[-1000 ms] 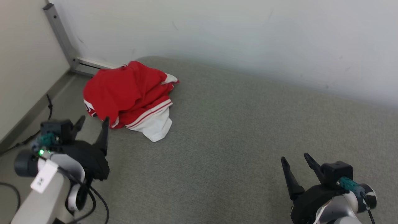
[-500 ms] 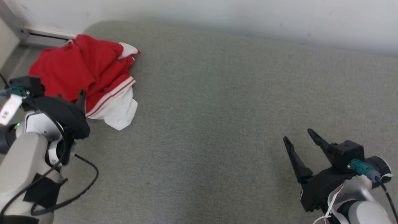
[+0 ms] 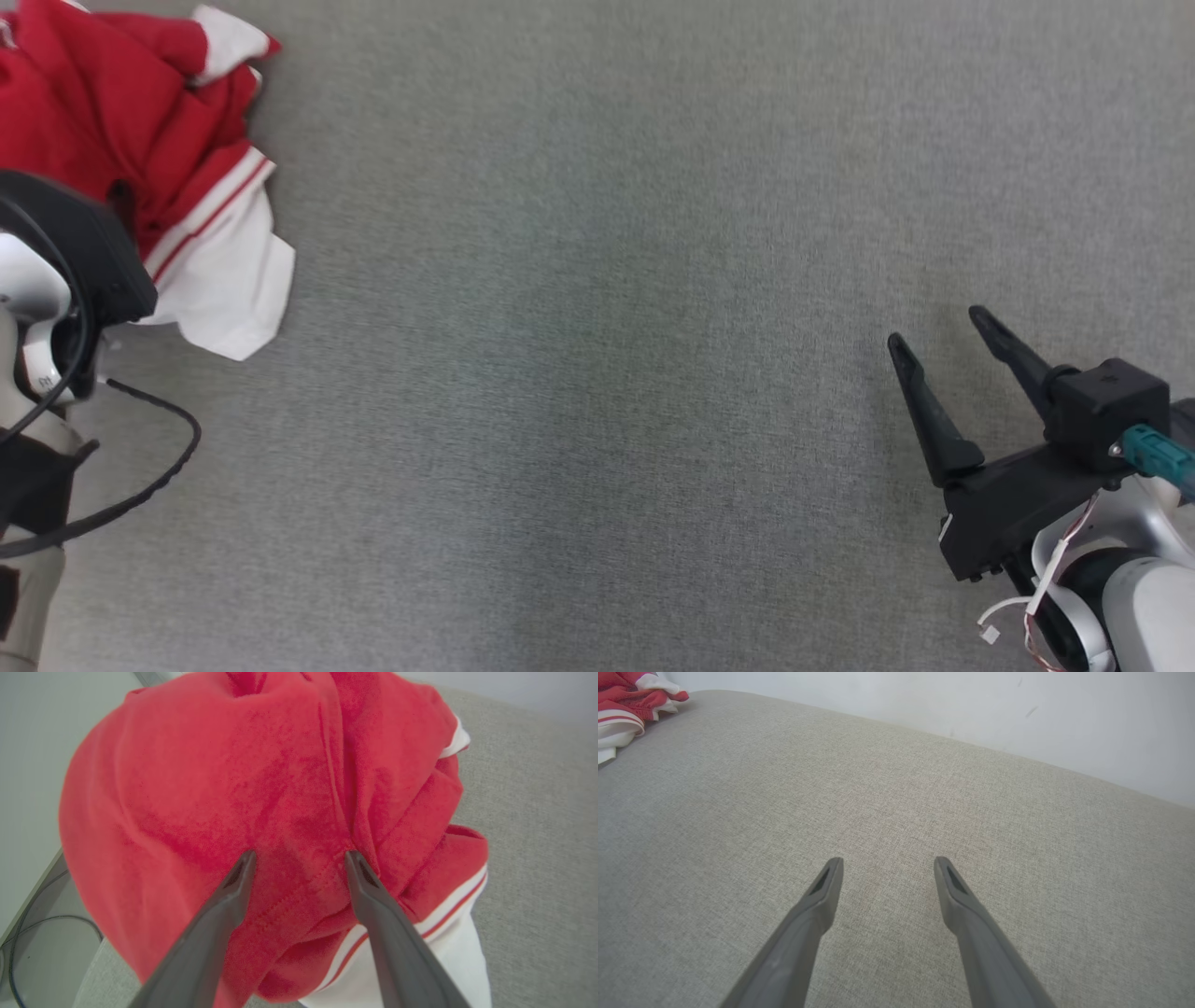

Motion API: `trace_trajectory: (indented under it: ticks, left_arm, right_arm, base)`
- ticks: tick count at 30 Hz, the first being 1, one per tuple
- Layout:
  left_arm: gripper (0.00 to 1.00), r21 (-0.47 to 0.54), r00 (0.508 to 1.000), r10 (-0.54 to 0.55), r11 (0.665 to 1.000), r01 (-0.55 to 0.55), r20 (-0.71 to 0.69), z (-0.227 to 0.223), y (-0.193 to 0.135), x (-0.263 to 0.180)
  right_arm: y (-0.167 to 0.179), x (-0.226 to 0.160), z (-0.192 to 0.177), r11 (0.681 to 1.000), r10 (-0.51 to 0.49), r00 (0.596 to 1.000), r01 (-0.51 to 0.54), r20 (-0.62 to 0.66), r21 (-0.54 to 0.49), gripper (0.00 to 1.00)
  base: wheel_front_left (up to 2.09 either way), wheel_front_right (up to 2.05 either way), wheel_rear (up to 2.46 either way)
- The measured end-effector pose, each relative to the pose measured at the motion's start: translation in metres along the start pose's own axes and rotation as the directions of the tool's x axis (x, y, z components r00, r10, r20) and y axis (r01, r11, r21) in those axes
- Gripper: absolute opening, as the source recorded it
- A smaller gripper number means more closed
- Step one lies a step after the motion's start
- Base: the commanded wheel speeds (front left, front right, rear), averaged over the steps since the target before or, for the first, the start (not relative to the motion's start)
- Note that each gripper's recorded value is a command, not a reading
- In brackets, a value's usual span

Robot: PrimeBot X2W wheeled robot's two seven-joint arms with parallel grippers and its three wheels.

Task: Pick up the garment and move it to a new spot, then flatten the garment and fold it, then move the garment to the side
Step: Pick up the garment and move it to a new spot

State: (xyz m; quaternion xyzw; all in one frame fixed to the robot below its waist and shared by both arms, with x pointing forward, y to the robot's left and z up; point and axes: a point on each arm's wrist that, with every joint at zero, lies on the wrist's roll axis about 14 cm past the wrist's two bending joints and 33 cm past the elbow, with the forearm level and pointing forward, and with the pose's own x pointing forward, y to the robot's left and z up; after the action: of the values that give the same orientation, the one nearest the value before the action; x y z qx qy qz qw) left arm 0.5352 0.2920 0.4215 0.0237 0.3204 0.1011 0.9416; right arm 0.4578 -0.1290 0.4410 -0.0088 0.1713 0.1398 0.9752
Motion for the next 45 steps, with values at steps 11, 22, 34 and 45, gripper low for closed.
trace_trajectory:
  ticks: [11,22,34,45]
  left_arm:
    - [0.0,0.047,0.996,0.037,0.998,-0.033,-0.081,-0.012,-0.008,0.042]
    - [0.0,0.053,0.997,0.072,0.996,-0.07,-0.032,0.006,0.0,0.024]
    - [0.0,0.08,0.956,0.057,0.993,-0.084,0.289,0.117,-0.001,-0.039]
    - [0.0,0.204,0.823,-0.205,0.973,0.111,0.529,0.186,-0.1,-0.125]
  right_arm:
    - [-0.017,0.017,-0.029,0.999,-0.035,0.996,0.037,-0.079,0.016,1.0]
    - [-0.003,0.021,-0.027,0.999,-0.01,0.997,0.013,-0.077,0.042,1.0]
    - [0.017,0.005,-0.005,0.995,-0.003,1.0,0.004,-0.014,0.103,1.0]
    - [-0.008,-0.034,0.018,0.984,-0.127,0.99,0.117,0.068,0.135,1.0]
  base:
    - [0.0,0.0,0.0]
    - [0.0,0.0,0.0]
    - [0.0,0.0,0.0]
    - [0.0,0.0,0.0]
